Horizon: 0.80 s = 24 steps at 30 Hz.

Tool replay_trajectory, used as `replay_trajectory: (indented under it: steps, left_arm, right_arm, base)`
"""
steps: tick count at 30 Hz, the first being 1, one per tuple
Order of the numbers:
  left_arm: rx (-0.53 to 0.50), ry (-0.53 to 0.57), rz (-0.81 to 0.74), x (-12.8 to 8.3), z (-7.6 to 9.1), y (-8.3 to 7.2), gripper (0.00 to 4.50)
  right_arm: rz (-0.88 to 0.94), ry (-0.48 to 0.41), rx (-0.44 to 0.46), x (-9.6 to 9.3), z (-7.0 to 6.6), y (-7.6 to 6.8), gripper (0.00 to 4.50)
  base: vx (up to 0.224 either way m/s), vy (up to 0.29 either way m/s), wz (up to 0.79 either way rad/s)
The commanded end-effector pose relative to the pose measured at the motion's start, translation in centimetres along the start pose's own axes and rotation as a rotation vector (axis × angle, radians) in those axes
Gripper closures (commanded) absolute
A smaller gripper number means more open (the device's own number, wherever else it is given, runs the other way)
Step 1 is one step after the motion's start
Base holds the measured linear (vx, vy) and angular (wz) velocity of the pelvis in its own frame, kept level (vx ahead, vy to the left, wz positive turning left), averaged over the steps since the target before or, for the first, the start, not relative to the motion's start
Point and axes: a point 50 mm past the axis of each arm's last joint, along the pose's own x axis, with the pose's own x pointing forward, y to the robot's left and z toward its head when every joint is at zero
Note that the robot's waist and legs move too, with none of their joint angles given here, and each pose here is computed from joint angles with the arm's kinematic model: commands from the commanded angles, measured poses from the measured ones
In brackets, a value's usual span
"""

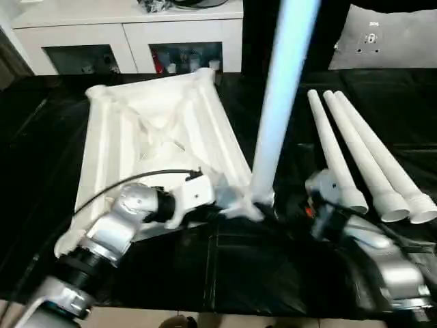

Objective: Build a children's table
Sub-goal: Insert table leg to table base

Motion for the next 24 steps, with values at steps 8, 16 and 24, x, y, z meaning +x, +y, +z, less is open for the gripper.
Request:
replay_trajectory:
  steps: [8,16,24]
  left_arm:
    - [0.115,0.097,-0.336,0.1,-1.0,-1.6,4.50]
    - [0.176,0.115,-0.405,0.2,-0.9,-1.7,4.50]
    - [0.207,0.137,-0.441,0.0,-1.0,-1.3,4.50]
  right_arm:
    - [0.311,0.122,-0.157,1.3,0.8,0.4,0.06]
    - [0.452,0.149,-0.160,2.1,1.2,0.5,0.32]
    - [0.566,0.183,-0.130,2.3,1.1,0.8,0.93]
  base:
    - [0.000,0.000,0.00]
    - [0.000,0.000,0.00]
    - [0.000,0.000,0.00]
